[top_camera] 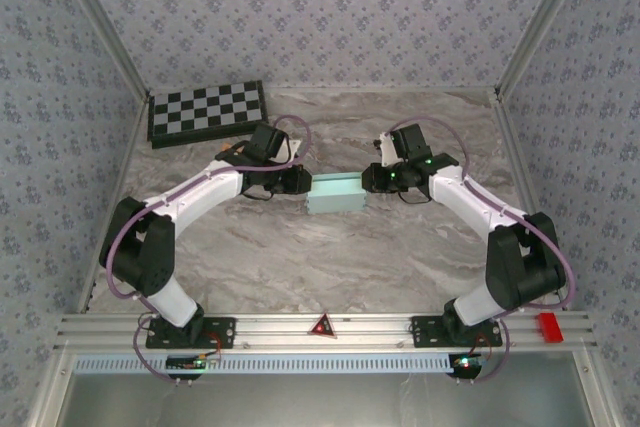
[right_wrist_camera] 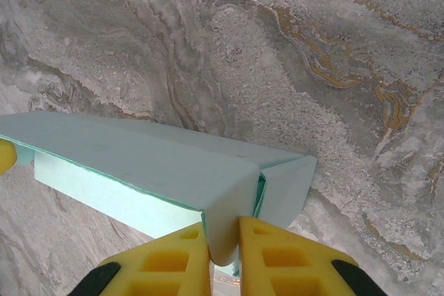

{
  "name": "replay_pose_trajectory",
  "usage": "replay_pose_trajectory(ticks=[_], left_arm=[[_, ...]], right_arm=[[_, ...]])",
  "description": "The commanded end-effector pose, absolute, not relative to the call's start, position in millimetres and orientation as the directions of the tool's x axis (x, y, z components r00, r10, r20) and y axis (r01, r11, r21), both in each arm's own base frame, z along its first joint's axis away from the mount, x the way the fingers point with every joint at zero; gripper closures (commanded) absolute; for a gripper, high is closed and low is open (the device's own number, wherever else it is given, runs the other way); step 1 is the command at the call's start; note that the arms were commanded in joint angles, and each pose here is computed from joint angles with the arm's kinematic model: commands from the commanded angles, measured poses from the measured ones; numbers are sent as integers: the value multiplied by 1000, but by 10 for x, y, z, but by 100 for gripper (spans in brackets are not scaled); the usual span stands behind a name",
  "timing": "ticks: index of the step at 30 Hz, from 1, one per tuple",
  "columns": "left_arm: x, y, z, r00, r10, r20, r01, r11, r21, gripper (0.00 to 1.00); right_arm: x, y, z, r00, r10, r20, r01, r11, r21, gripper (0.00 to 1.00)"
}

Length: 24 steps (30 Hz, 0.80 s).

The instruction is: Fold the paper box

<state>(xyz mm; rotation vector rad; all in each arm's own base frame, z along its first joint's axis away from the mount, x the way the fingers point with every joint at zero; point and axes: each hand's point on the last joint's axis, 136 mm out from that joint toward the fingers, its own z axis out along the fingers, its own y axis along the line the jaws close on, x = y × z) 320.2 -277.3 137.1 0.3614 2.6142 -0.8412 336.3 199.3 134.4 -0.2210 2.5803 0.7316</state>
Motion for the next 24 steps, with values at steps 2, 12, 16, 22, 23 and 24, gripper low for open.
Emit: replay_pose_trajectory(ticks=[2, 12, 16, 22, 23, 24], left_arm=[[3198, -2878, 1443, -893, 139, -428, 371, 767, -524, 83], [3176, -2845, 1389, -896, 154, -417, 370, 778, -508, 83], [3143, -2816, 1342, -897, 168, -409, 371, 789, -490, 83], [3102, -2791, 1286, -896, 184, -404, 375, 801, -468, 83], [3093, -2785, 1274, -895, 189, -403, 377, 803, -461, 83], [3088, -2779, 1266, -895, 191, -403, 377, 807, -454, 84]], right_arm=[[3284, 2042, 1270, -909, -59, -412, -265, 845, 465, 84], [3249, 2025, 1209, -912, -71, -404, -264, 856, 444, 87], [3230, 2004, 1168, -914, -83, -398, -264, 867, 423, 89], [3184, 2000, 1115, -916, -100, -388, -266, 876, 403, 90], [3176, 1996, 1109, -916, -103, -387, -267, 877, 399, 90], [3167, 1999, 1100, -917, -104, -386, -267, 878, 397, 91]])
